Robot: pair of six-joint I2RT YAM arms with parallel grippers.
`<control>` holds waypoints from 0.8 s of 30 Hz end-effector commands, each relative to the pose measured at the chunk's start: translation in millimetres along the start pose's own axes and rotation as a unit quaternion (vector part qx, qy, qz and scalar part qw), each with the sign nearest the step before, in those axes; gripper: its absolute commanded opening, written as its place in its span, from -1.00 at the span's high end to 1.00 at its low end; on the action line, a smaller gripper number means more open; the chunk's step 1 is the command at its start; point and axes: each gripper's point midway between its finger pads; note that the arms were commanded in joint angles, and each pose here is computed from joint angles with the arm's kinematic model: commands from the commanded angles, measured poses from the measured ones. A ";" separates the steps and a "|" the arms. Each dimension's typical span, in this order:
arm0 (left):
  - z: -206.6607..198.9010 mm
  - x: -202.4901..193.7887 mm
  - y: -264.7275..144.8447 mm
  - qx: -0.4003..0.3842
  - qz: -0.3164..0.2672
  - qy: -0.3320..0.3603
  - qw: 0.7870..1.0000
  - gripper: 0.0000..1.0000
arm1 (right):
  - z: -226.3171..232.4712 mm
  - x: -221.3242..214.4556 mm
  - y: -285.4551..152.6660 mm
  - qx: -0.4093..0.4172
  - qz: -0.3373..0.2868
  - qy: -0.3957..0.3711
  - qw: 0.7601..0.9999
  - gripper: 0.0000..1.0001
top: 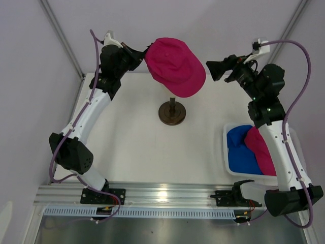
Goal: Stack the hats
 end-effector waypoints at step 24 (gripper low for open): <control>-9.9 1.6 -21.2 -0.013 -0.021 0.001 1.000 0.99 | -0.6 -127.8 5.2 0.002 0.050 0.244 0.968 -0.84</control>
Point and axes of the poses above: each gripper's point midway between its finger pads, its own y axis out along the fingers, its own z axis along the line the jaws close on, x = y × z, and after that the axes turned 9 degrees about -y, right-handed
